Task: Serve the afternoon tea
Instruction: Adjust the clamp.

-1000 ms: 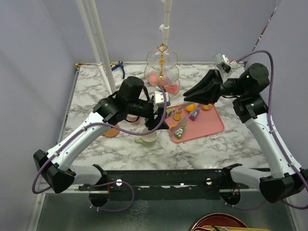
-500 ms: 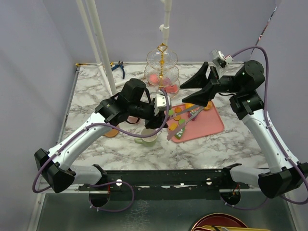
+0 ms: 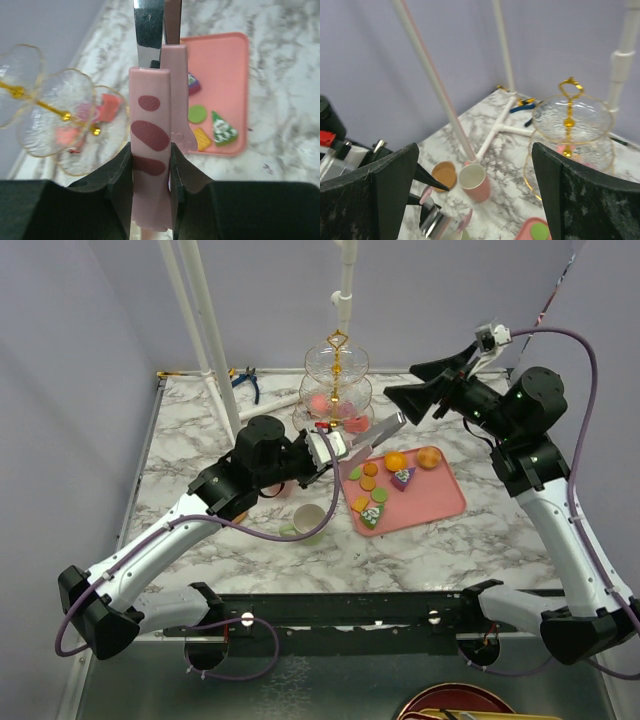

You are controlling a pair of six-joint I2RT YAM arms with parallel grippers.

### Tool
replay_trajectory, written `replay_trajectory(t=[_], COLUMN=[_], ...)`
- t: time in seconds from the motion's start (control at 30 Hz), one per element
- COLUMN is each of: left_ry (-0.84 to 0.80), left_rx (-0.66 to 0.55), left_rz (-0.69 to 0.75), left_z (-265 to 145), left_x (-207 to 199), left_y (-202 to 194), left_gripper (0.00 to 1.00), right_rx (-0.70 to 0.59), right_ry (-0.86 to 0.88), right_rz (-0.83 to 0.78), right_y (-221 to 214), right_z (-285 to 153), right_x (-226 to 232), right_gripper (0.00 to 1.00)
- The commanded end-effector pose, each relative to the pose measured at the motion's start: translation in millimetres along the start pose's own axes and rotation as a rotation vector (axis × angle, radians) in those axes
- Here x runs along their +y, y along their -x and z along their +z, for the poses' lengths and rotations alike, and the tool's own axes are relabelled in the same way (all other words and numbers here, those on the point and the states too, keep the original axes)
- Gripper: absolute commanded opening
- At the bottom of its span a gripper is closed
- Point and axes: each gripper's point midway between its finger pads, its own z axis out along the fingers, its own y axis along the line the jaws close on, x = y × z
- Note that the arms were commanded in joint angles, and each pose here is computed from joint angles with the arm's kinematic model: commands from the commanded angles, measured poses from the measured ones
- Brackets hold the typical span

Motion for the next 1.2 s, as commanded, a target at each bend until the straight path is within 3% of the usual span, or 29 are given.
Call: replay_trajectory(t=[0.0,0.4,1.17], left_ry=[0.327,0.434,0.477], left_rx=[-0.120,-0.184,-0.184], left_rz=[0.114,0.155,0.098], left_z=[-14.4,-13.0,6.8], left_x=[62.4,84.4,95.8], left_y=[40.0,67.7,78.1], left_gripper=[0.00,0.00,0.00], right_rx=[-0.137,-0.058,-0.008], right_ry=[-0.291,-0.124,0.023], right_rz=[0.006,0.189,0.306], right_y=[39.0,-4.2,-38.3], right_z=[-26.7,-19.1,46.7], right_x=[-28.5,-4.0,2.9], right_gripper=[1.00,1.00,1.00])
